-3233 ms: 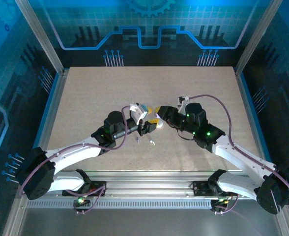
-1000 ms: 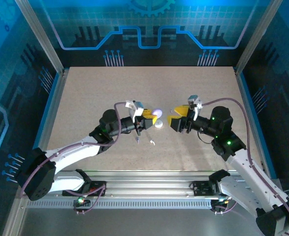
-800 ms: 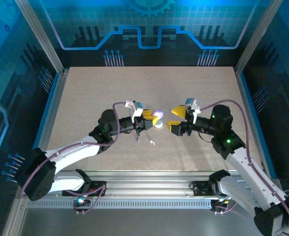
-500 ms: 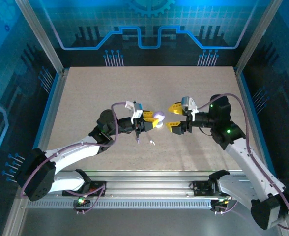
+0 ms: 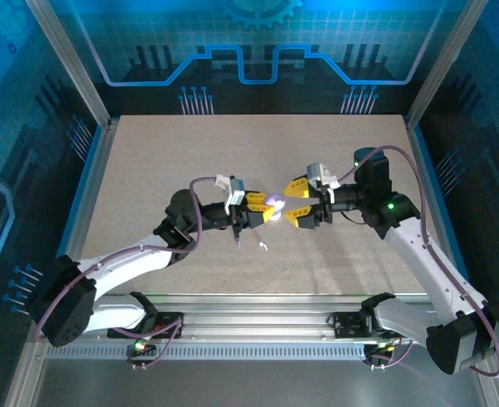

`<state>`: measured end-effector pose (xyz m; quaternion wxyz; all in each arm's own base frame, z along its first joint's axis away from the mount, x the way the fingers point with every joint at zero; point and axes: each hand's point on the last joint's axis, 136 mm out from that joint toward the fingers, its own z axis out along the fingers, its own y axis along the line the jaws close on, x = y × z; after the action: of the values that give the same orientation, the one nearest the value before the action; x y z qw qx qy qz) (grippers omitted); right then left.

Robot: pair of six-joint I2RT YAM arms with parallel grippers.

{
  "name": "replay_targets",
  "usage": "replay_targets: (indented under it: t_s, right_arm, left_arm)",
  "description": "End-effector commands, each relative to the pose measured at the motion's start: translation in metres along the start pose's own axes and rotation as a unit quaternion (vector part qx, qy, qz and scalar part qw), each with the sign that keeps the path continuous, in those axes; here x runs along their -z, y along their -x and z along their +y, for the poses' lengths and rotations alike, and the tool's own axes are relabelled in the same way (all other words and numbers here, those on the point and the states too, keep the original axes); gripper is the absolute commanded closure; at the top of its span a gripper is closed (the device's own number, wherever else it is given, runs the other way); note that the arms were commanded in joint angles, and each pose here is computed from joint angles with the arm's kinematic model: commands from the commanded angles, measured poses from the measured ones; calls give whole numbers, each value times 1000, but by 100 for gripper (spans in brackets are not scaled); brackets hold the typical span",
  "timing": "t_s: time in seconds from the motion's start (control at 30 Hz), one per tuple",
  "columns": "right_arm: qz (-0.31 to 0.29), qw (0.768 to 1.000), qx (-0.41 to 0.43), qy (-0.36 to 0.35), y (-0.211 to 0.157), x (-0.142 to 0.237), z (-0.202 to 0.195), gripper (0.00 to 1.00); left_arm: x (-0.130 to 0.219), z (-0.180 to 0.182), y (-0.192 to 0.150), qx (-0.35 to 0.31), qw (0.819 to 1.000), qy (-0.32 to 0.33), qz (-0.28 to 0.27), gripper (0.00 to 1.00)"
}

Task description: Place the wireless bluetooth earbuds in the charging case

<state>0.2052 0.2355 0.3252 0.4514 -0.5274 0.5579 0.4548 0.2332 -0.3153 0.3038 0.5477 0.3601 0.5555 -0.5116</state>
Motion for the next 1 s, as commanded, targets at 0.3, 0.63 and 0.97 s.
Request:
replay_targets:
  t_s: [0.3, 0.63, 0.97]
  right_arm:
    - [-1, 999, -11, 37, 5, -3, -4, 47]
    - [10, 1000, 0, 5, 7, 1, -14, 47]
    - [16, 999, 20, -34, 7, 16, -7, 45]
  left_arm:
    - [1, -11, 24, -24, 999, -25, -30, 86]
    - [2, -11, 21, -27, 999, -21, -22, 87]
    - [3, -9, 19, -31, 999, -14, -17, 87]
